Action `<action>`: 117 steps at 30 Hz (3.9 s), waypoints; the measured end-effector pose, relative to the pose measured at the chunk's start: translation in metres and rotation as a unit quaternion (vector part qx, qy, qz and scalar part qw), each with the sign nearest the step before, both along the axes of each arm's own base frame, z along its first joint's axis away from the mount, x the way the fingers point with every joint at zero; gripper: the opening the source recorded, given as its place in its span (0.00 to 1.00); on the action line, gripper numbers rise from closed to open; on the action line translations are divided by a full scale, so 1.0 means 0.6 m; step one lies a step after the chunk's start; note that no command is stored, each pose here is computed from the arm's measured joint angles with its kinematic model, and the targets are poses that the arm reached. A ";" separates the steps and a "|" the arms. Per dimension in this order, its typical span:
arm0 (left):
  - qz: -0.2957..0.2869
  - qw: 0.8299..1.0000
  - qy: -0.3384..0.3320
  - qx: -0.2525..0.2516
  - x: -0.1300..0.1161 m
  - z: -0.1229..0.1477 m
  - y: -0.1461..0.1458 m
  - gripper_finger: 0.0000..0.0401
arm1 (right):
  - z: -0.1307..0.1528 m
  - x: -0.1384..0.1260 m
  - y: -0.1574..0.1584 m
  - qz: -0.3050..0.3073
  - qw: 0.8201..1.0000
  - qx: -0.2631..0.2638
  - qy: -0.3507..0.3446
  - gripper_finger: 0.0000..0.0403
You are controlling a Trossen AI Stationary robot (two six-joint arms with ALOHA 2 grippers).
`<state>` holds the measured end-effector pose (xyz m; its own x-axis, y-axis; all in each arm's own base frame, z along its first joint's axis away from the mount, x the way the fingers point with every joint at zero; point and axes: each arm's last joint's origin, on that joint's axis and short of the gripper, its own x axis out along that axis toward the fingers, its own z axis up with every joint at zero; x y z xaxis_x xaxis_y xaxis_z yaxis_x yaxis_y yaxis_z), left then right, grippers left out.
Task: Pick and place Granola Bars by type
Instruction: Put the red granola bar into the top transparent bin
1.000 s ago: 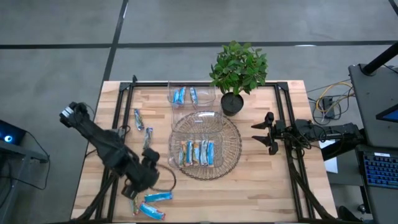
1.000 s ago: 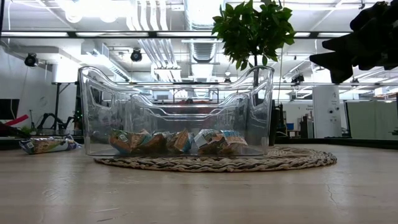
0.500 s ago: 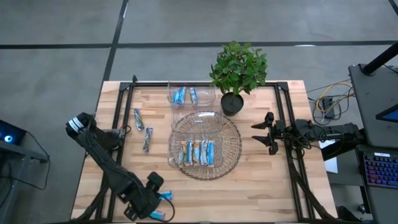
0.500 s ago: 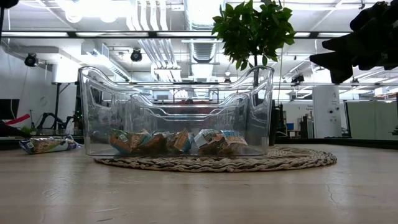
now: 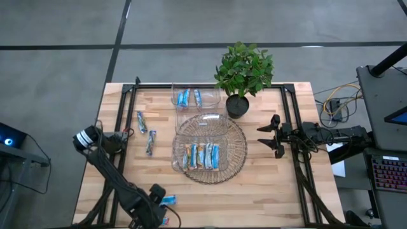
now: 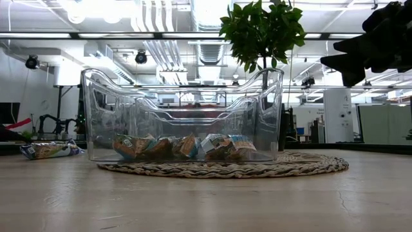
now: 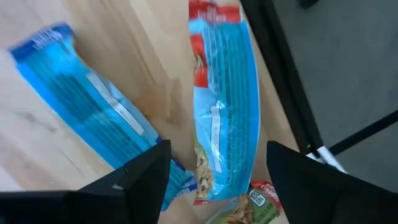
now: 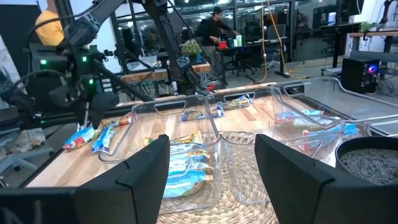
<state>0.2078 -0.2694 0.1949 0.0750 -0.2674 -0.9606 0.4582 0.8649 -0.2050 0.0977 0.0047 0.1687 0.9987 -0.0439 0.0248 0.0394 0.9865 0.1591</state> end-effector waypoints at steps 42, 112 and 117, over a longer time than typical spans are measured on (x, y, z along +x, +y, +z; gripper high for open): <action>0.002 1.000 0.015 0.019 0.007 -0.054 -0.018 0.20 | 0.000 0.000 0.000 0.000 1.000 0.000 0.000 0.56; 0.751 0.656 -0.070 -0.022 0.136 0.211 0.691 0.02 | 0.000 0.000 0.000 0.000 1.000 0.000 0.000 0.56; 0.757 0.648 -0.083 -0.018 0.169 0.215 0.743 0.02 | 0.000 0.000 0.000 0.000 1.000 0.000 0.000 0.56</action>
<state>0.3091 0.1766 0.3239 0.3792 0.2109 -0.9010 -0.8912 0.3453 -0.2942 0.0978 0.0047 0.1687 0.9987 -0.0443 0.0248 0.0398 0.9865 0.1591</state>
